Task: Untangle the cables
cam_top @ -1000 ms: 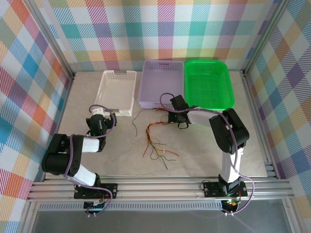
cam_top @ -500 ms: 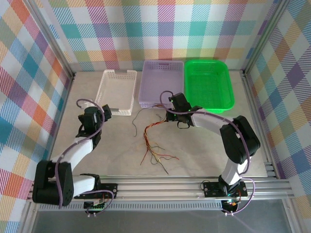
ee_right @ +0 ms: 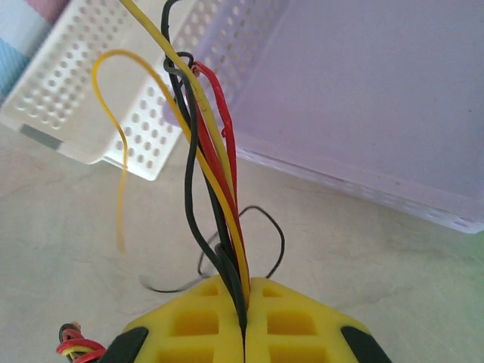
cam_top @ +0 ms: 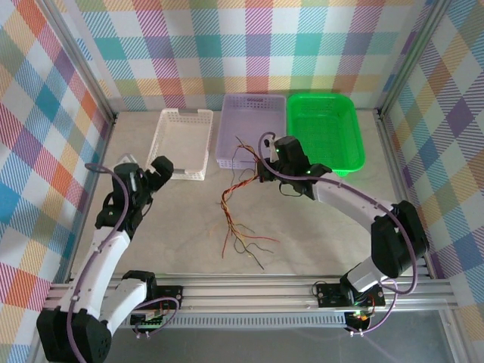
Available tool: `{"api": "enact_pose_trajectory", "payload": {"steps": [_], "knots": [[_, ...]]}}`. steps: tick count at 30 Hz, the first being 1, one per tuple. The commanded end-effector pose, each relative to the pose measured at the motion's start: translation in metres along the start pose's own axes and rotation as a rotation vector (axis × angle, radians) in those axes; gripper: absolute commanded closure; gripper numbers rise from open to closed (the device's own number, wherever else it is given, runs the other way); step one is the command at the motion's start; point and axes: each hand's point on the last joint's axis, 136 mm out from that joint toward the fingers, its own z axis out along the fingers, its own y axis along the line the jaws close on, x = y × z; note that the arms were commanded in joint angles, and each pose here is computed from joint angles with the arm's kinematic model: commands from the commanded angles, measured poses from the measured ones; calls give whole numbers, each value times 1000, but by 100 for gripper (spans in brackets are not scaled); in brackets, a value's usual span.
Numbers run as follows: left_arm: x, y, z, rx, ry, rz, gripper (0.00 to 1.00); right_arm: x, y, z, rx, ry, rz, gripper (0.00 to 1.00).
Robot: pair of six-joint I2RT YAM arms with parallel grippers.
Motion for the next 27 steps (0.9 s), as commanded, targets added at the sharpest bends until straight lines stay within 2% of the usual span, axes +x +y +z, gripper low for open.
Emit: {"api": "enact_pose_trajectory", "payload": {"steps": [1,6,10,12,16,20,27], "knots": [[40,-15,-5,158,161,-99,0,-10,25,-20,-101,-26,-34,100],[70,-32,-21,354,232,-152,0,-28,42,-43,-159,-55,-52,100],[94,-50,-34,490,294,-138,8,-43,56,-56,-200,-70,-68,100],[102,-56,-42,519,299,-97,15,-49,63,-60,-226,-66,-71,100],[116,-73,-59,587,304,-32,21,-56,76,-62,-279,-41,-62,100],[133,-89,-71,652,348,25,31,-61,81,-58,-311,0,-40,100],[153,-94,-70,653,384,122,39,-65,102,-60,-431,82,-9,100]]}}
